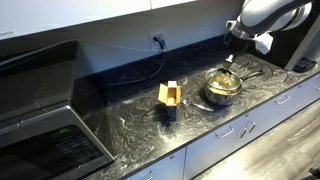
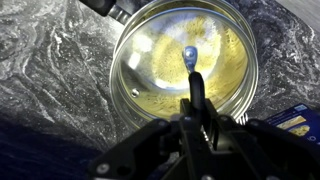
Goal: Move the pot closer to the fork then remove the lid from the pot
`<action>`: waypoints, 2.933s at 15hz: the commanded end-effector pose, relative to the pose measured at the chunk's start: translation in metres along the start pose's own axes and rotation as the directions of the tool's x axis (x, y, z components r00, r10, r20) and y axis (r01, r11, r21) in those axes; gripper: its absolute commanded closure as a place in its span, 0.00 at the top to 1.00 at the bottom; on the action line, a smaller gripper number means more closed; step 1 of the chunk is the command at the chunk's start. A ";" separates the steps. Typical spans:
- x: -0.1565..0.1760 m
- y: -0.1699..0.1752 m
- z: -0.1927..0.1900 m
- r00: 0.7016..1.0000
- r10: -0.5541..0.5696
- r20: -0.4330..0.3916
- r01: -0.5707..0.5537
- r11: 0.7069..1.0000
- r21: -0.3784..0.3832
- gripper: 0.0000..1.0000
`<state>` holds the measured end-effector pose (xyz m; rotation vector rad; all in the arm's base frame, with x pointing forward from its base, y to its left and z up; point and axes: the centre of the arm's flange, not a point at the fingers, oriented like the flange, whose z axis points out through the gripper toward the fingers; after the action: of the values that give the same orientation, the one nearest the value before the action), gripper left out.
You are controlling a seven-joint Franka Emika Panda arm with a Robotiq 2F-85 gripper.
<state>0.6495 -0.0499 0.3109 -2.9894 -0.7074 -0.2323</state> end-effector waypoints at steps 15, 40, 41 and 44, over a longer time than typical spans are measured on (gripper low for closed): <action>-0.032 0.108 -0.085 0.885 0.437 -0.163 -0.448 0.893 -0.040 0.04; -0.056 0.266 0.050 0.570 0.818 -0.085 -0.821 0.571 -0.014 0.04; -0.054 0.264 0.057 0.573 0.817 -0.067 -0.819 0.573 -0.016 0.04; -0.049 0.260 0.074 0.576 0.817 -0.024 -0.817 0.576 -0.022 0.04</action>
<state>0.7107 -0.2978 0.2236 -2.9424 0.7290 -0.2378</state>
